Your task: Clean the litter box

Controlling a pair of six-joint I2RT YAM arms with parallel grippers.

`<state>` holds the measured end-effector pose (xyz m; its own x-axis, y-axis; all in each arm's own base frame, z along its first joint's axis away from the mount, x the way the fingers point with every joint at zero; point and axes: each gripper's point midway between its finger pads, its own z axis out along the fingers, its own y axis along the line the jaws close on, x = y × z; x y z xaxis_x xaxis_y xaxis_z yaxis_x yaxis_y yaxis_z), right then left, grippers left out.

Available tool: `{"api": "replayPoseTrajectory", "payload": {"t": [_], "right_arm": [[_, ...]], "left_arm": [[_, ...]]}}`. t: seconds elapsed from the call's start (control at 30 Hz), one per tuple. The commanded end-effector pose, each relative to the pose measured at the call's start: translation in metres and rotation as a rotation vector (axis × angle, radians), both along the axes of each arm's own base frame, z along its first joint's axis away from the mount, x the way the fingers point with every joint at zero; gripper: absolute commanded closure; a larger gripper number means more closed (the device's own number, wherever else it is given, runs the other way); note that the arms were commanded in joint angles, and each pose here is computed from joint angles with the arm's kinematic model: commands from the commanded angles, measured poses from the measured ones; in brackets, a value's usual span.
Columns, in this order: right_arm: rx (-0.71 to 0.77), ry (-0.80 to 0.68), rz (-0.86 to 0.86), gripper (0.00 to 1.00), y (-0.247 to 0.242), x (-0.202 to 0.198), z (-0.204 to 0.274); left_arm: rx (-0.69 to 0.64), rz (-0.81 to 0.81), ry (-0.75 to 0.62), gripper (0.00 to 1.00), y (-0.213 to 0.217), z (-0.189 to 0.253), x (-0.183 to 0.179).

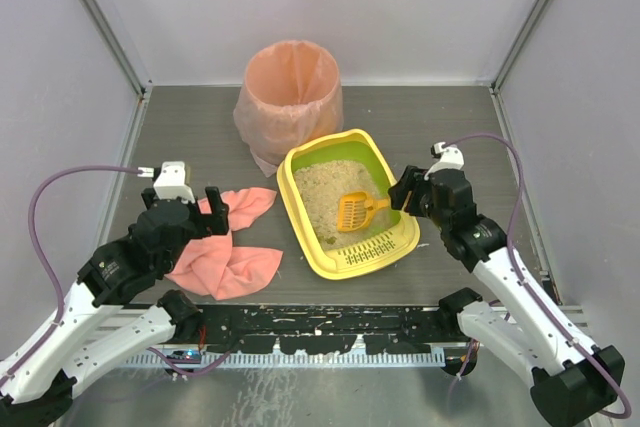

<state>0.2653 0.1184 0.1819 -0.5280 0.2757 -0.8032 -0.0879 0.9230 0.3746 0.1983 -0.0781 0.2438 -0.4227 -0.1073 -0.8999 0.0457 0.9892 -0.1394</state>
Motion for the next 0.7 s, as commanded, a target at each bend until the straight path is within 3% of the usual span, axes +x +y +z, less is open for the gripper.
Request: {"api": "replayPoseTrajectory", "payload": {"t": [0.0, 0.23, 0.37, 0.53, 0.67], "right_arm": [[-0.176, -0.122, -0.162, 0.32, -0.048, 0.004, 0.042], [-0.285, -0.213, -0.291, 0.18, -0.088, -0.010, 0.089], [-0.200, -0.399, -0.179, 0.01, -0.075, -0.027, 0.139], [-0.053, -0.619, -0.022, 0.00, -0.053, -0.061, 0.184], [0.009, -0.735, 0.008, 0.00, -0.053, -0.084, 0.193]], "left_arm": [[-0.023, 0.041, -0.039, 0.02, 0.006, 0.014, 0.003], [0.021, 0.066, -0.051, 0.02, 0.018, 0.022, 0.001], [0.041, 0.097, -0.065, 0.02, 0.028, 0.030, -0.001], [0.050, 0.140, -0.089, 0.02, 0.041, 0.037, -0.005], [0.044, 0.168, -0.110, 0.02, 0.051, 0.034, -0.009]]}}
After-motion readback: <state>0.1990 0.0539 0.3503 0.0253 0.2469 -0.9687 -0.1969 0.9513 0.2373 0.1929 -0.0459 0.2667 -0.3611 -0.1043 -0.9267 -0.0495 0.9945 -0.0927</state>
